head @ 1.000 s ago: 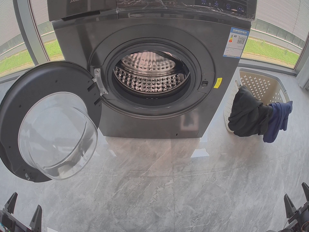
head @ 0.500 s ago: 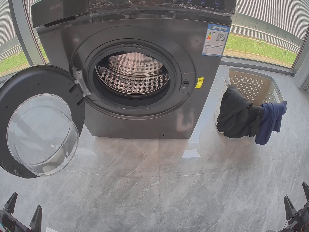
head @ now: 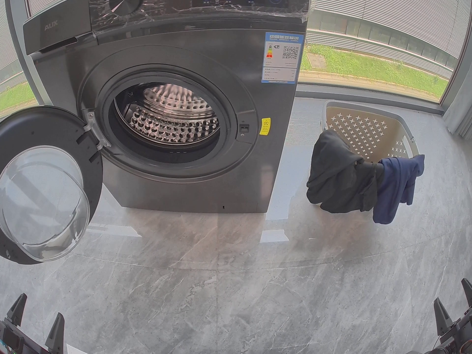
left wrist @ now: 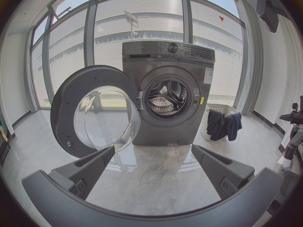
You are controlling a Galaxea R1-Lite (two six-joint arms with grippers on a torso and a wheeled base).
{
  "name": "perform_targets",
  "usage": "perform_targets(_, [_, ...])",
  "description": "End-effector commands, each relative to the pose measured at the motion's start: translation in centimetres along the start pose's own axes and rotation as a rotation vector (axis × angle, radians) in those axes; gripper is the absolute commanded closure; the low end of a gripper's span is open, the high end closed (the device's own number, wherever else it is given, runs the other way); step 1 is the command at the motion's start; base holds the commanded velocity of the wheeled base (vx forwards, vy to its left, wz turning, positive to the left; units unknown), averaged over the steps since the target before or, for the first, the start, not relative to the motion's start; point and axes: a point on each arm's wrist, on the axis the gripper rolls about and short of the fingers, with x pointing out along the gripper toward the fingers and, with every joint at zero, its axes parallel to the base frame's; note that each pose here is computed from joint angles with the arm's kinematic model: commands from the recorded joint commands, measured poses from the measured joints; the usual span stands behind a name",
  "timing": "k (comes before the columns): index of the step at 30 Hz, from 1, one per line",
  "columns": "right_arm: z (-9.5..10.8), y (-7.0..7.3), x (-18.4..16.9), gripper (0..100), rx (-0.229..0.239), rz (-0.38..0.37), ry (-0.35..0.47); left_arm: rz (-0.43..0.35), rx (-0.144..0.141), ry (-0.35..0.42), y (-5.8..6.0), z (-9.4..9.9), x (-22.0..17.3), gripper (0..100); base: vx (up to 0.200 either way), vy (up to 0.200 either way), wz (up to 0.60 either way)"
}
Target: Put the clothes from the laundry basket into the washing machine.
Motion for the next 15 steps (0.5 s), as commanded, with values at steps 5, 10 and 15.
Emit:
perform_targets(5, [-0.51, 0.00, 0.04, 0, 0.000, 0.001, 0.006, 0.001, -0.003, 0.000, 0.00, -0.52, 0.00, 0, 0.000, 0.000, 0.00])
perform_targets(10, [-0.51, 0.00, 0.04, 0, 0.000, 0.001, 0.006, 0.001, -0.005, 0.000, 0.00, -0.52, 0.00, 0, 0.160, 0.000, 0.00])
perform_targets(15, [-0.51, 0.00, 0.04, 0, 0.000, 0.001, 0.006, 0.001, -0.005, 0.000, 0.00, -0.52, 0.00, 0, 0.200, 0.000, 0.00])
